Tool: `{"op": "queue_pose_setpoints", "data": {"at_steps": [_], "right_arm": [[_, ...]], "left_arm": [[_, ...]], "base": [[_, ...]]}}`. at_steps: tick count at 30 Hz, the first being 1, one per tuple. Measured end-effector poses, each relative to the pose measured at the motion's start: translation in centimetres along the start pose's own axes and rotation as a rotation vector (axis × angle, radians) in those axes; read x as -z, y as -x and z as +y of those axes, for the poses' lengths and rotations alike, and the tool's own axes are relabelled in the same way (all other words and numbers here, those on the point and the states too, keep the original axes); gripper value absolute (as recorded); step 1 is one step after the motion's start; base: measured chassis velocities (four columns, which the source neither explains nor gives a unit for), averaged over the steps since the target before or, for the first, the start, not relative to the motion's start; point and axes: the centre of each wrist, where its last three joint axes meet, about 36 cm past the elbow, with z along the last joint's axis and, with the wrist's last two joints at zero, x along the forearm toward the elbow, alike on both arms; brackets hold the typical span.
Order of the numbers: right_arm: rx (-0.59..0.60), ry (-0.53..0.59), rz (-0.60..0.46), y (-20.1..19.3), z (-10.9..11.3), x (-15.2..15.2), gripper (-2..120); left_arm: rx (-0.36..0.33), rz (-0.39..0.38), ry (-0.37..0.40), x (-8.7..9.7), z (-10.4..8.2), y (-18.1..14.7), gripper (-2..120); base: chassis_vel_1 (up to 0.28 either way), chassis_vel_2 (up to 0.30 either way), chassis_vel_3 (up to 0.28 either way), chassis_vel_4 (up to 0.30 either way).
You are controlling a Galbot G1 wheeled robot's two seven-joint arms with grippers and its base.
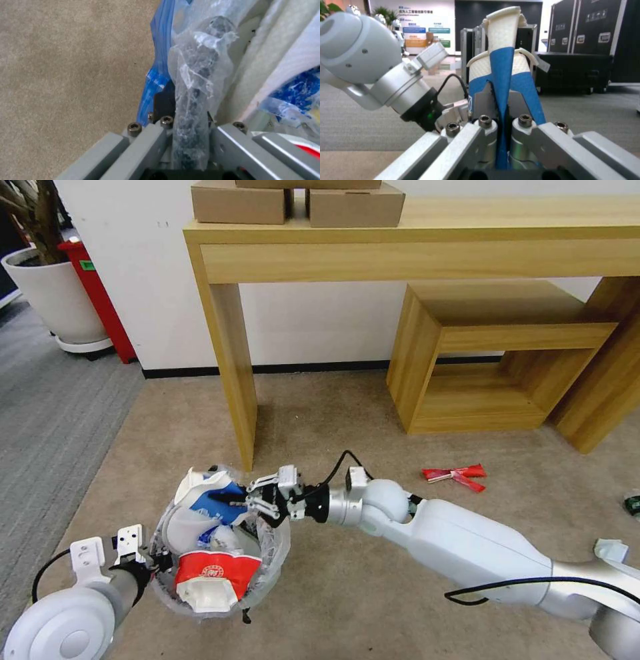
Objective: Pick up the trash bin and place the garbage on the floor into it.
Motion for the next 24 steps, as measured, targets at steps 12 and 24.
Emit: {"op": "queue_pose_setpoints", "data": {"at_steps": [12,24], "right_arm": [[0.028,0.016,0.035,0.2,1.4,-1.8,14],[0.020,0.013,0.033,-0.2,1.3,-1.3,57]], "left_arm": [[0.009,0.001,-0.003,-0.2,0.0,-0.2,0],[0.017,0.003,-0.005,-0.5,0.0,-0.6,0]], "base": [[0.000,0.000,0.000,0.000],[0.000,0.000,0.000,0.000]]}}
